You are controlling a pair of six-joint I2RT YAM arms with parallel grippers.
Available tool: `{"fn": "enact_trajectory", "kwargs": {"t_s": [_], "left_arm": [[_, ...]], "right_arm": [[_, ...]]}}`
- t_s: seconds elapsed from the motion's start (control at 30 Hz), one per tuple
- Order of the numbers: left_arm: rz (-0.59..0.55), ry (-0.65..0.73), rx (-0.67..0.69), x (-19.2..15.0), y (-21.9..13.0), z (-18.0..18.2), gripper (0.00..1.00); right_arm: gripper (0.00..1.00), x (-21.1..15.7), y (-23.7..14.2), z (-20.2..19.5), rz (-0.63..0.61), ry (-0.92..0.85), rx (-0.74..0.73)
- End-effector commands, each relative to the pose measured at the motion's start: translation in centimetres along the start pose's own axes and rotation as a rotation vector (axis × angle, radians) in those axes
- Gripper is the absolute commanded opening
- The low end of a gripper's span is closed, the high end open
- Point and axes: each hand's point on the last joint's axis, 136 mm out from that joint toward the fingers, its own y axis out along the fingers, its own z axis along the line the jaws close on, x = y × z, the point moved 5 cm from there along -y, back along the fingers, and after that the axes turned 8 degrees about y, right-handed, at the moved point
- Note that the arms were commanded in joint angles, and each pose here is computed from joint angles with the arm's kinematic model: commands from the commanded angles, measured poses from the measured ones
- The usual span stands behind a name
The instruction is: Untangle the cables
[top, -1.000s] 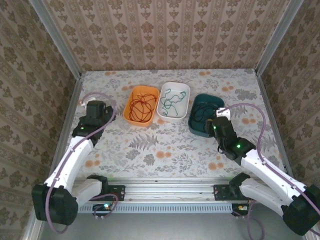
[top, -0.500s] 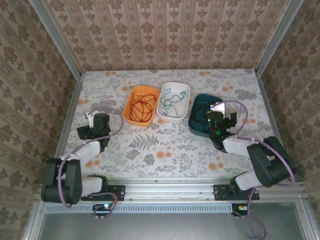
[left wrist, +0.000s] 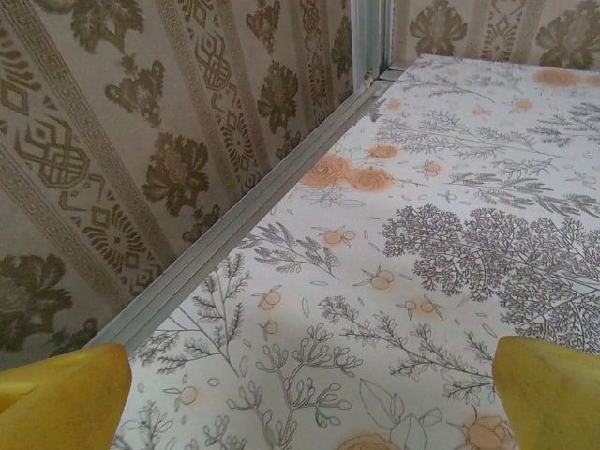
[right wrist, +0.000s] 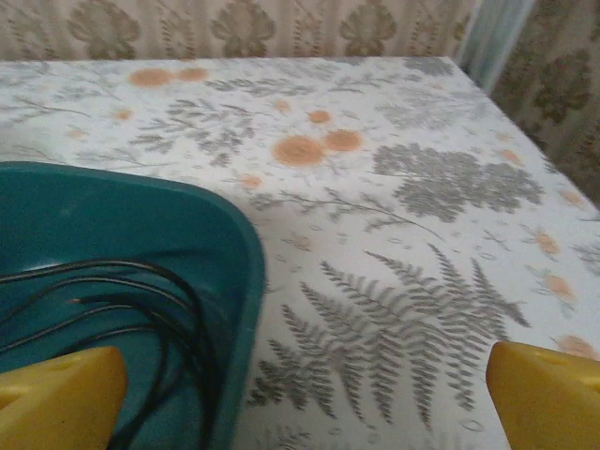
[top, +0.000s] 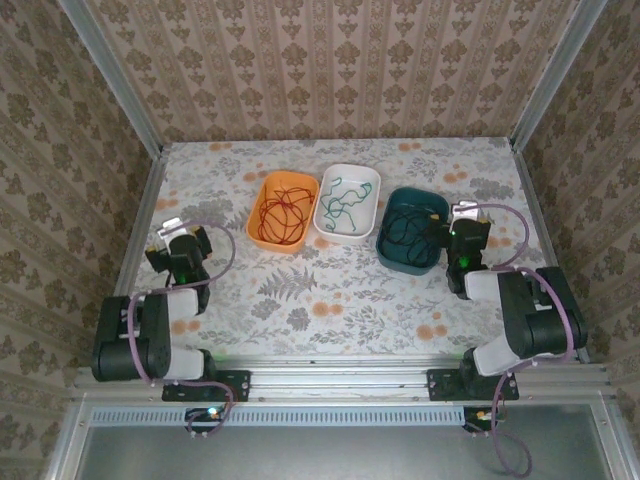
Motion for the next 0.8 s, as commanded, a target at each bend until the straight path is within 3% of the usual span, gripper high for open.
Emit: {"fn": "enact_trajectory", "kwargs": {"t_s": [0.0,0.17,0.33,0.37,0.43,0.47,0.53,0.77], "left_arm": [[-0.062,-0.039,-0.037,1.0,-0.1,-0.4,1.00],[-0.078,0.035,-0.120,1.6,0.4,-2.1,1.00],[-0.064,0.163,-0.328,1.0,0.8,-6.1,1.00],[-0.131,0.188,-0.307,1.2,1.0,-6.5,1.00],[-0.068,0.168,-0.320,0.7,0.8,-6.3,1.00],[-0.106,0.172,-0.307,1.0,1.2,-6.1,1.00],[-0.068,0.159,-0.322,0.8,1.1,-6.1,1.00],[-0.092,0.164,-0.315,1.0,1.2,-6.1,1.00]], "right_arm": [[1.00,-0.2,-0.1,0.8,0.004,0.035,0.091],[1.00,-0.2,-0.2,0.8,-0.009,0.035,0.094],[1.00,-0.1,-0.2,0.9,-0.015,0.031,0.087],[1.00,-0.2,-0.2,0.9,-0.015,0.032,0.087],[1.00,-0.2,-0.2,0.9,-0.012,0.030,0.088],[1.00,-0.2,-0.2,0.9,-0.012,0.030,0.088],[1.00,-0.2,-0.2,1.0,-0.012,0.030,0.089],[1.00,-0.2,-0.1,0.9,-0.007,0.032,0.089]]}}
